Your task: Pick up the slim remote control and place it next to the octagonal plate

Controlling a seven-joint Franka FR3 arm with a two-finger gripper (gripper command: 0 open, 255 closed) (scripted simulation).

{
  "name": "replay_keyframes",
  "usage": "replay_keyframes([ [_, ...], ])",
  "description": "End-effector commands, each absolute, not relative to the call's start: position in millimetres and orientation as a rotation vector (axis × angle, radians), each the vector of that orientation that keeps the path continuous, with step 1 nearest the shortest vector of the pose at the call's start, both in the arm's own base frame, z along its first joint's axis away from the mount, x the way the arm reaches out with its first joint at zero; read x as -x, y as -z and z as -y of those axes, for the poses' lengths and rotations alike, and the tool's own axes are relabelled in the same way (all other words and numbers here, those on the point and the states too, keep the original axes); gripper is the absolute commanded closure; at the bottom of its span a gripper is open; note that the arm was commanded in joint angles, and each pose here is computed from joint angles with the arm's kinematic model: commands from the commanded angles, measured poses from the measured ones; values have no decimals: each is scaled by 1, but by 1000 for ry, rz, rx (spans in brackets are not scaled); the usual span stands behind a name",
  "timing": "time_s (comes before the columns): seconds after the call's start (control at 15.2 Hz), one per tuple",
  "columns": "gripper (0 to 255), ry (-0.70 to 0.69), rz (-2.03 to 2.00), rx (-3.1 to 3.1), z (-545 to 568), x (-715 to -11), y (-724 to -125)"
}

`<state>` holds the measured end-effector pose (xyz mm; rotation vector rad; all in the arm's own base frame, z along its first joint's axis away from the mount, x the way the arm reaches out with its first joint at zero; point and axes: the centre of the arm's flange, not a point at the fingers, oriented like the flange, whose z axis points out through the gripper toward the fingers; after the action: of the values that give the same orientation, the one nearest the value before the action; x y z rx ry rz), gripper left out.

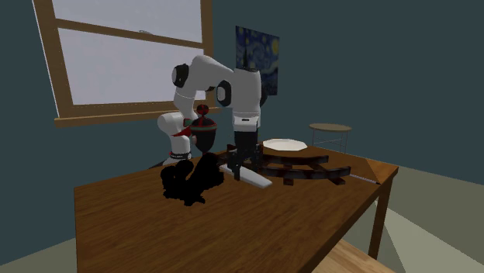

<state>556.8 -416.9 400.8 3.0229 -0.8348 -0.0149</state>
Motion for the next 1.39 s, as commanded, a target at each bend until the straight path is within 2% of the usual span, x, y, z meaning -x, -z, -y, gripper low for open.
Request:
replay_keyframes([
  [0.0, 255, 15, 835, -3023, 416, -558, -412],
  [1.32, 255, 15, 835, -3023, 167, -590, -414],
])
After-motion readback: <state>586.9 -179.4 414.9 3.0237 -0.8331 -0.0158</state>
